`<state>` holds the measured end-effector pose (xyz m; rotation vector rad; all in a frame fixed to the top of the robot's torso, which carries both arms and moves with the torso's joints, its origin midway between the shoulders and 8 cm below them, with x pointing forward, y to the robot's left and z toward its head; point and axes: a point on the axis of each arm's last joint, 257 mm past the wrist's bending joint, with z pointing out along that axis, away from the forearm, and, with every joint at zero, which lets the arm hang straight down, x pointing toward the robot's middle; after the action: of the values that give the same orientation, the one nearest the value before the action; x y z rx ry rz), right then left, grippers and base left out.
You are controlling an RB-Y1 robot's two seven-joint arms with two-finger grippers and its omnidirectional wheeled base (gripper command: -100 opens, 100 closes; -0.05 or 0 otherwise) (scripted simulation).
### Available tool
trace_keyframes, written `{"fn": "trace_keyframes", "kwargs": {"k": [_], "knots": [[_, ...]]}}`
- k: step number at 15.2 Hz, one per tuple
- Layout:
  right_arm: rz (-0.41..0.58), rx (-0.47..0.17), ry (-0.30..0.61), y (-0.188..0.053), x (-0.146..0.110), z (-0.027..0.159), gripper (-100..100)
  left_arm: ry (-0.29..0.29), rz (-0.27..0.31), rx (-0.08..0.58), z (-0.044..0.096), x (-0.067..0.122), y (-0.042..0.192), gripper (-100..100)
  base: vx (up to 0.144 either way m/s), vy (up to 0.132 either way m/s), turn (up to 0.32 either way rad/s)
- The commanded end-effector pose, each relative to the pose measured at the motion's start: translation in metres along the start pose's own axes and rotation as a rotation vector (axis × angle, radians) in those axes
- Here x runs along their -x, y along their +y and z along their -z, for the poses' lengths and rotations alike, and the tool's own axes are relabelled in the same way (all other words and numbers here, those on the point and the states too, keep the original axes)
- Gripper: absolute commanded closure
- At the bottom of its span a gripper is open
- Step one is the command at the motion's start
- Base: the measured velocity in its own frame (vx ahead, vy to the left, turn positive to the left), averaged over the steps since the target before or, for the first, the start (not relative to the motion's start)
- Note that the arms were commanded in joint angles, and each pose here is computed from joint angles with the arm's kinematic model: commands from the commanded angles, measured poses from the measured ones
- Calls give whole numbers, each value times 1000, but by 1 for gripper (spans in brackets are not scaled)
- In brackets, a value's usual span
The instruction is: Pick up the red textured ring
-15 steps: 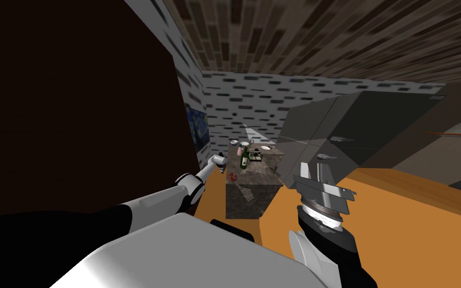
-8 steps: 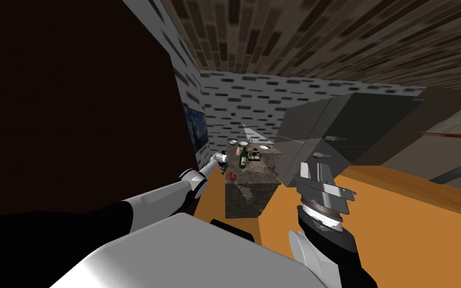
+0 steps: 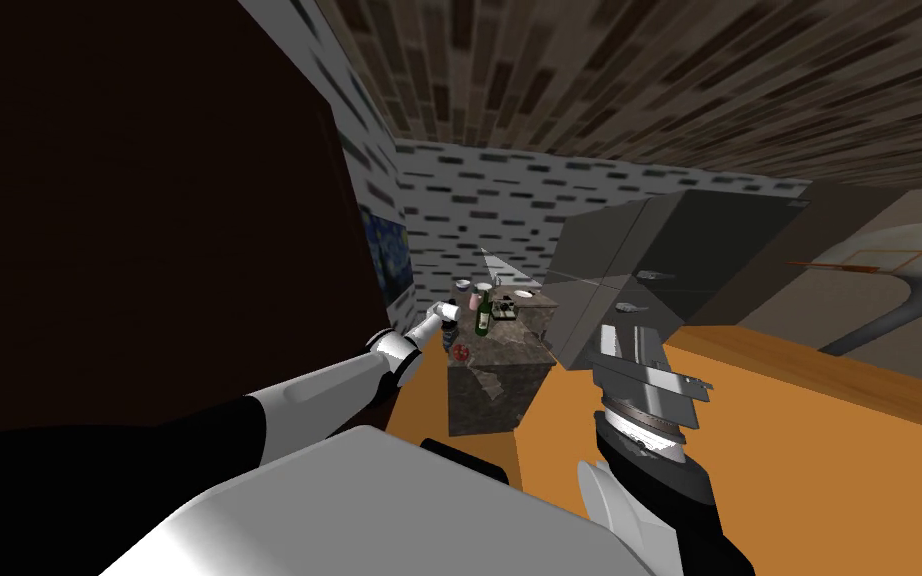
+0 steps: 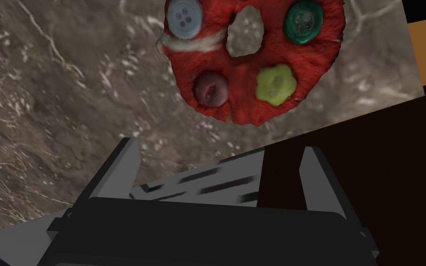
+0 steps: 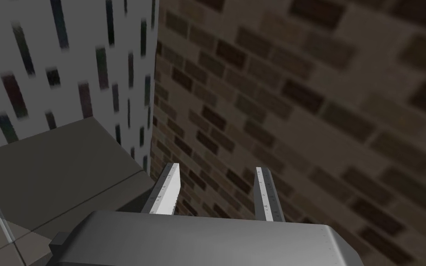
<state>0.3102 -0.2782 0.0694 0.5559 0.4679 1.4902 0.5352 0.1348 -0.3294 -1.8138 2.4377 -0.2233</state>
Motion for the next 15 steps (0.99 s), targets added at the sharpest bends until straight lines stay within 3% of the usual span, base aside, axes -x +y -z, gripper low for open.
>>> {"fn": "trace_keyframes", "kwargs": {"k": [1, 3, 4, 5, 8, 9, 10, 14, 15], "knots": [[0, 0, 0, 0, 0, 0, 0, 5, -8, 29, 2, -5, 5, -100, 1, -14, -52], [0, 0, 0, 0, 0, 0, 0, 11, -18, 62, 6, -12, 10, -100, -2, -15, -38], [0, 0, 0, 0, 0, 0, 0, 7, -13, 42, 4, -9, 6, -100, -1, -11, -20], [0, 0, 0, 0, 0, 0, 0, 8, -10, 47, -8, -9, 12, -100, 12, -4, -21], [0, 0, 0, 0, 0, 0, 0, 8, -6, 47, -19, -8, 18, -100, 26, -1, -31], [0, 0, 0, 0, 0, 0, 0, 9, -8, 50, -14, -10, 15, -100, 18, 3, -9], [0, 0, 0, 0, 0, 0, 0, 8, -7, 48, -15, -10, 15, 100, 6, 1, 0], [0, 0, 0, 0, 0, 0, 0, 8, -9, 44, -14, -10, 14, 100, 0, 0, 0], [0, 0, 0, 0, 0, 0, 0, 8, -11, 47, -3, -9, 10, 100, -15, -2, 42]]}}
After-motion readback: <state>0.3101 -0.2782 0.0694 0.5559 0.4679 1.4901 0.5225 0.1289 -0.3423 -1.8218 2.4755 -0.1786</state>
